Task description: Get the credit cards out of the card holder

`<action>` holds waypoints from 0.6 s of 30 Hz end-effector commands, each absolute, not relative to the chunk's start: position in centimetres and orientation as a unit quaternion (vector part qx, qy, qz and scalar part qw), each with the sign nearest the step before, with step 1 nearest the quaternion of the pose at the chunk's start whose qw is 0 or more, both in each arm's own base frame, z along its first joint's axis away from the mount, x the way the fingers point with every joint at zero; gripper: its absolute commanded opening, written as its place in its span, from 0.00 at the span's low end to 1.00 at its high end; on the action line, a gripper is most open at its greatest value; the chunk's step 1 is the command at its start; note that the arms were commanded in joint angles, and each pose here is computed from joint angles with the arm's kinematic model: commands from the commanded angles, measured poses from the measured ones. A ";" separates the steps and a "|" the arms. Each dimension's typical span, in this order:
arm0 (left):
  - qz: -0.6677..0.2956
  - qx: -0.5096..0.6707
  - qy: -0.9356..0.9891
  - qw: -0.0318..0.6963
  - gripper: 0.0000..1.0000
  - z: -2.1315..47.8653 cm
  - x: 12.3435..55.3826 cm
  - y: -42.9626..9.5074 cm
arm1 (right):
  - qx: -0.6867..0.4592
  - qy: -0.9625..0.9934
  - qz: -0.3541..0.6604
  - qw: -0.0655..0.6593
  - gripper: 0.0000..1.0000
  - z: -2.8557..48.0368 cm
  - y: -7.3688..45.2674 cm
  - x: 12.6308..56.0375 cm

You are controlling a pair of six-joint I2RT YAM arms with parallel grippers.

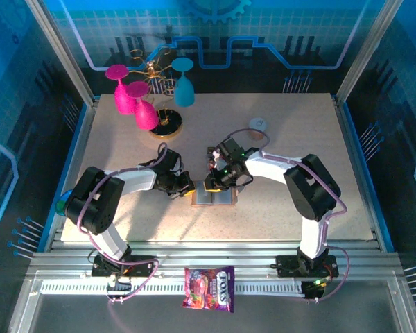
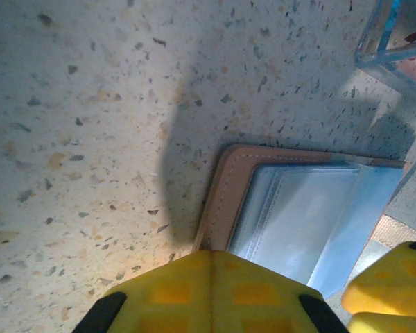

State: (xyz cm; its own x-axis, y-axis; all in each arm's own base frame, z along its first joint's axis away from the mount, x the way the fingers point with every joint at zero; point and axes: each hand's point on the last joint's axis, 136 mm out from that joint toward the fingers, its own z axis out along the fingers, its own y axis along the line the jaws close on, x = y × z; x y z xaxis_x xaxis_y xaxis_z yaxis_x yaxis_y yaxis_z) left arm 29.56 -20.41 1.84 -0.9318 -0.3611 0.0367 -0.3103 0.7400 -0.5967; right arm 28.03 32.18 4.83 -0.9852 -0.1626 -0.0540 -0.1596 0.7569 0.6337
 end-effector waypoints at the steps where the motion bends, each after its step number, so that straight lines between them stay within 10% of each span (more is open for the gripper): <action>1: -0.312 -0.180 0.932 0.030 0.07 1.8 29.0 -20.6 | 0.086 -0.937 -0.337 0.018 0.23 4.0 32.9 27.3; 18: -0.307 -0.180 0.934 0.028 0.07 1.7 28.7 -20.4 | 0.086 -0.950 -0.299 0.031 0.30 2.5 32.5 26.9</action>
